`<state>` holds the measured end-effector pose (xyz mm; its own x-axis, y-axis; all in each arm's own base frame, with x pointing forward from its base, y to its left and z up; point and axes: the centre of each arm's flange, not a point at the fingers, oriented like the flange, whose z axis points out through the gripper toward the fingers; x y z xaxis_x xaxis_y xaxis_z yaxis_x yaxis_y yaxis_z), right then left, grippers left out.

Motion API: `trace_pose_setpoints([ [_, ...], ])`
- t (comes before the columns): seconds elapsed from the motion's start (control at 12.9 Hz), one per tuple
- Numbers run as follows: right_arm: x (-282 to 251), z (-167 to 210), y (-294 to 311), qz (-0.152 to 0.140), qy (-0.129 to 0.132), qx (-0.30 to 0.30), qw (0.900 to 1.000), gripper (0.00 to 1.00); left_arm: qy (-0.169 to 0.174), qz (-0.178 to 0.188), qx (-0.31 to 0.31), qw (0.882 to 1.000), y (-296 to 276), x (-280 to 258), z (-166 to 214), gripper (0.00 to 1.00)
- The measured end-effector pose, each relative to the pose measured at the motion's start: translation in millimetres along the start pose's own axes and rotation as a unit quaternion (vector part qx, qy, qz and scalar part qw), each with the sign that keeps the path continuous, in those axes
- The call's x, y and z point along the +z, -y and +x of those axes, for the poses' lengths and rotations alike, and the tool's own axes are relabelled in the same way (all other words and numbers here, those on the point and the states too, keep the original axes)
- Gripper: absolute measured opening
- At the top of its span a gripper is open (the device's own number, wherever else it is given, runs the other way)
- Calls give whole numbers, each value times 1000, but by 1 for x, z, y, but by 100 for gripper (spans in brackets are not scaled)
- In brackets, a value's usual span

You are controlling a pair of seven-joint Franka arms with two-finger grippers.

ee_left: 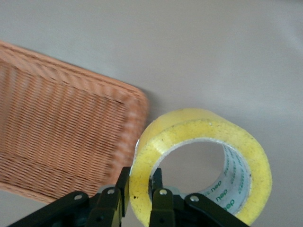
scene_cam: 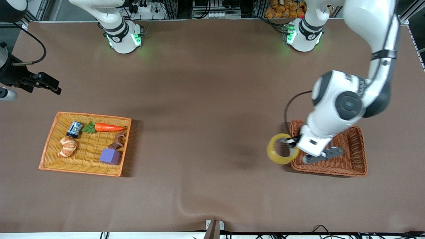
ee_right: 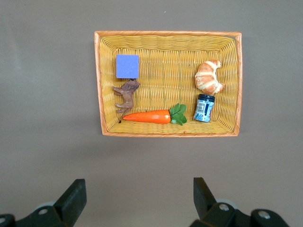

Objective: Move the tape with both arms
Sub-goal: 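Carry the tape roll with the left gripper over the brown basket, then lower the tape into the basket and open the left gripper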

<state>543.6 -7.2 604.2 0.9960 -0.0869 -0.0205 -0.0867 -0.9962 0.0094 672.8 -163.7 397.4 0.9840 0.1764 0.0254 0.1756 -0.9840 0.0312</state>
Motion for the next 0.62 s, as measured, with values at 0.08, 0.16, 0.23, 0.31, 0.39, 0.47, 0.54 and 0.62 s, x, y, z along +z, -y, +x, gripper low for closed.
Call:
trace_pose_setpoints([
  [0.08,0,0,0,0,0,0,1000,100,6,3,26,1000,23,3,8,22],
  [0.16,0,0,1,0,0,0,1000,100,12,5,52,999,46,8,14,22],
  [0.23,0,0,1,0,0,-1,1000,100,18,6,75,997,70,14,21,22],
  [0.31,0,0,2,0,-1,-2,1000,100,24,6,96,995,94,20,27,22],
  [0.39,-1,0,5,0,-3,-5,1000,100,29,6,115,993,116,26,32,22],
  [0.47,-1,0,8,0,-3,-7,1000,100,35,5,131,991,134,33,36,22],
  [0.54,-1,0,10,0,-3,-9,1000,100,41,4,144,989,147,42,39,22],
  [0.62,-1,0,13,0,-3,-12,1000,100,48,5,158,986,158,51,40,22],
])
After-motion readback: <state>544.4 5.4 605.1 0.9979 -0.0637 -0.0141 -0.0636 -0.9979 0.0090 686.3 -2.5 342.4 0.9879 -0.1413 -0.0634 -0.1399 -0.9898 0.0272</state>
